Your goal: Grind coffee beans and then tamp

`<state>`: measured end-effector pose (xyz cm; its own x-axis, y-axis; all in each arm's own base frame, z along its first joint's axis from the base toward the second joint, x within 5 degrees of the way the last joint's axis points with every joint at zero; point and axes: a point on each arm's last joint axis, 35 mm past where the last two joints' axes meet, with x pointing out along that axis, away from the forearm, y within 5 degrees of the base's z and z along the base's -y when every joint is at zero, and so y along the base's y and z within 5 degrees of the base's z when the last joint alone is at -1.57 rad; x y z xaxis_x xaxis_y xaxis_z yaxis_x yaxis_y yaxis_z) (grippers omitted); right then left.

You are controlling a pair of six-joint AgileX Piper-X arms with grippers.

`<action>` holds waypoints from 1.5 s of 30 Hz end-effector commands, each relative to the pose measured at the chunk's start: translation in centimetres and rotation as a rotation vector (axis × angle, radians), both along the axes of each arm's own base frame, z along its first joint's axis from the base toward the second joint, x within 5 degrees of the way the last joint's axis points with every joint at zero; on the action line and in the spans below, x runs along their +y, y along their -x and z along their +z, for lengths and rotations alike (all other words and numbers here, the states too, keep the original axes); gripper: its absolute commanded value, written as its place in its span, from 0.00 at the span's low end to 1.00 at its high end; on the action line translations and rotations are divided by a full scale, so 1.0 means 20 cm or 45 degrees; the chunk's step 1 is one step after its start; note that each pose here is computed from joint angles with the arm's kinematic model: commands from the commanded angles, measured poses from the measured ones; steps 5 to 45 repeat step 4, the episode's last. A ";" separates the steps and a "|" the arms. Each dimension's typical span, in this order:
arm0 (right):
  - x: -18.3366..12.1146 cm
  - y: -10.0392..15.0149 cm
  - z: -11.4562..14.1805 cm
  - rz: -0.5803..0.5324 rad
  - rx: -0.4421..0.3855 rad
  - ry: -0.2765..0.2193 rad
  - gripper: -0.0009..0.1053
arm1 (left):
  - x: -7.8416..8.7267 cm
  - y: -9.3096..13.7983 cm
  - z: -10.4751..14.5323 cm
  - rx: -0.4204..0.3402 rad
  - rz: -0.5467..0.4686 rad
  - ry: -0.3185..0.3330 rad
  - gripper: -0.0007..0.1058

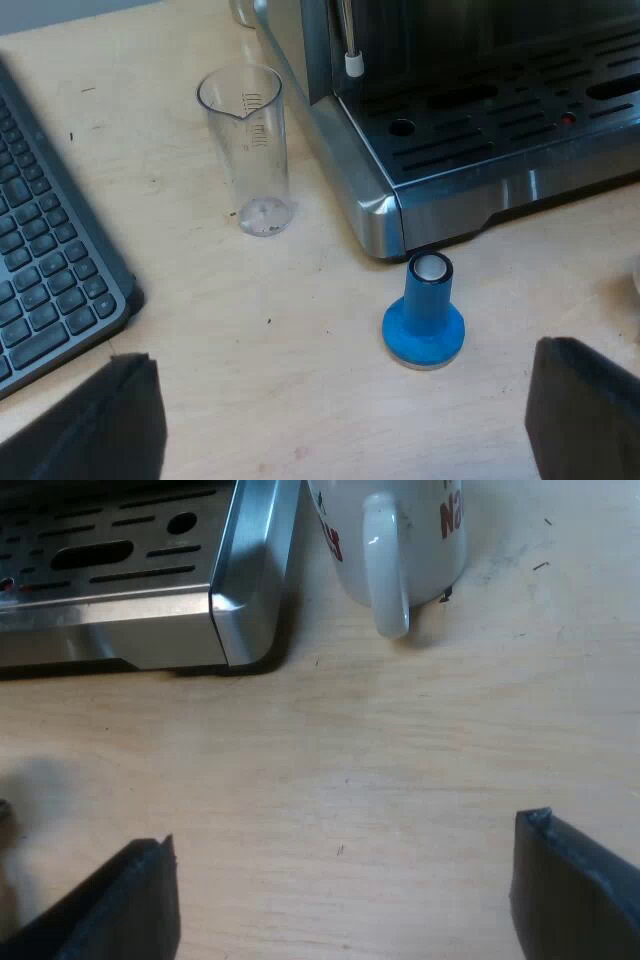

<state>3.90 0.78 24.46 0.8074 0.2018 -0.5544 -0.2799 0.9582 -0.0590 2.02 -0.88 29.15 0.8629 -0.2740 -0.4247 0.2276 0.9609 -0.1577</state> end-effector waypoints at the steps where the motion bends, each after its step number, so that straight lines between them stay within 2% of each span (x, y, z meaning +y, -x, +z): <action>1: 0.00 0.00 0.01 0.009 -0.013 -0.001 0.66 | 0.00 -0.01 0.01 0.001 -0.002 0.008 0.75; 45: 0.00 0.00 0.01 0.009 -0.013 -0.001 0.66 | 0.00 -0.01 0.01 0.001 -0.002 0.008 0.75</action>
